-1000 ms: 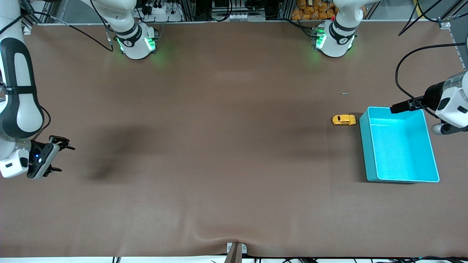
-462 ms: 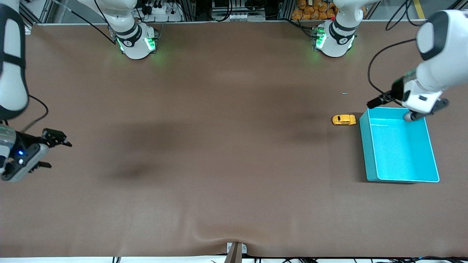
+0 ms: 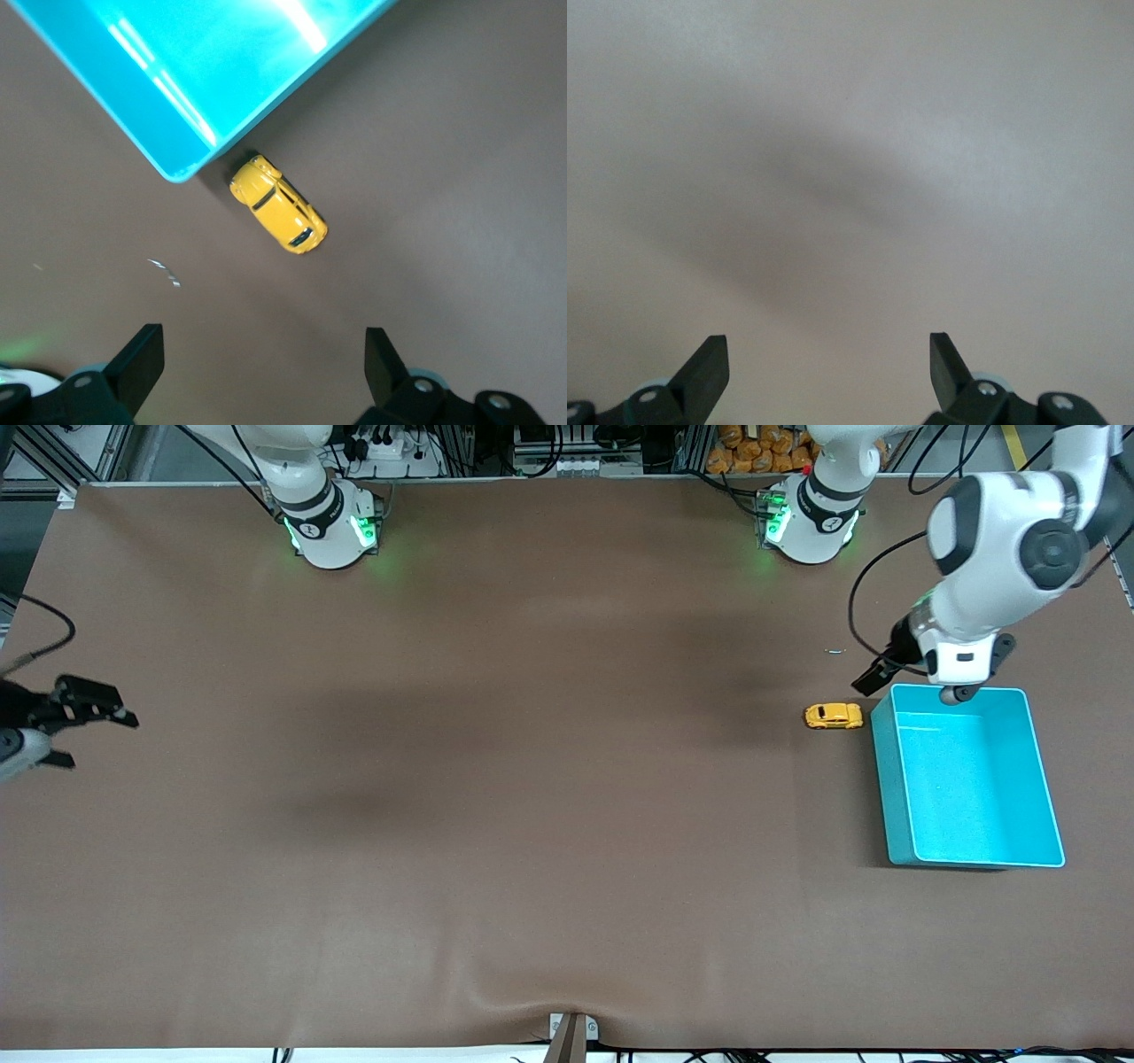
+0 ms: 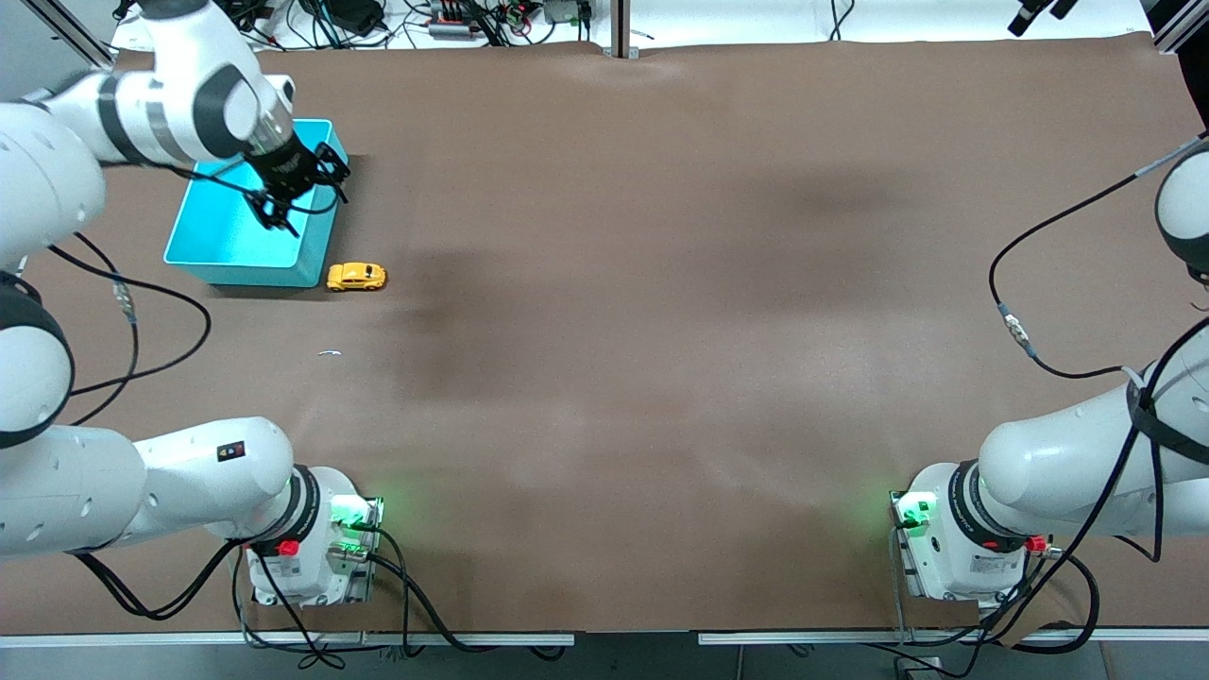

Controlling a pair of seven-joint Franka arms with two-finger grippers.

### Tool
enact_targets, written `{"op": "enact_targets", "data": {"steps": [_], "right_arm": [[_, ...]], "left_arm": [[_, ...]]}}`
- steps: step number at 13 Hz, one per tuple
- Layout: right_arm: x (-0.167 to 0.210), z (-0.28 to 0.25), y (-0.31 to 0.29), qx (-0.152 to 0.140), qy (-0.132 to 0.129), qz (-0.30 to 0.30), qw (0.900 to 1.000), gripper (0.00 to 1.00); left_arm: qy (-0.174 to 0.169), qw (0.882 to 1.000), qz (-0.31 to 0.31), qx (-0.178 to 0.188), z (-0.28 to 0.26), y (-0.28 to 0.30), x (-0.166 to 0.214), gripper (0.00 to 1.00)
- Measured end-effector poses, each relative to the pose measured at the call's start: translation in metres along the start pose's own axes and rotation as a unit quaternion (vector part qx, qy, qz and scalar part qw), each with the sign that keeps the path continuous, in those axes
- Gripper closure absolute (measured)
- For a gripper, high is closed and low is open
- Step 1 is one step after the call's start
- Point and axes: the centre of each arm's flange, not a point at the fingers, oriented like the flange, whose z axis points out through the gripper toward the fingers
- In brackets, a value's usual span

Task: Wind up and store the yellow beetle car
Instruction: 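Reach the left gripper to the car while the right gripper withdraws, then close the left gripper on the yellow car beside the bin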

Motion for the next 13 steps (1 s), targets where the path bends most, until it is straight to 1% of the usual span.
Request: {"op": "enact_targets", "data": {"steps": [2,4,6,8,10,13], "right_arm": [[-0.013,-0.016,-0.009,0.000,-0.006,0.060,0.998,0.00],[-0.022,-0.031,-0.014,-0.007,0.004,0.128,0.992,0.00],[-0.029,-0.046,-0.022,-0.012,0.016,0.170,0.985,0.00],[-0.037,-0.055,-0.029,-0.018,0.030,0.186,0.982,0.00],[-0.045,-0.053,-0.035,-0.024,0.044,0.203,0.978,0.00],[-0.056,-0.045,-0.044,-0.029,0.056,0.219,0.974,0.00]], "left_arm": [[0.012,0.997,-0.070,-0.016,0.025,-0.005,-0.005,0.00],[0.021,0.990,-0.132,-0.037,0.049,-0.011,-0.004,0.00],[0.024,0.983,-0.173,-0.057,0.074,-0.017,0.003,0.00],[0.020,0.977,-0.199,-0.070,0.098,-0.026,0.017,0.00],[0.013,0.974,-0.212,-0.080,0.119,-0.028,0.027,0.00],[0.004,0.972,-0.216,-0.091,0.149,-0.024,0.029,0.00]]}}
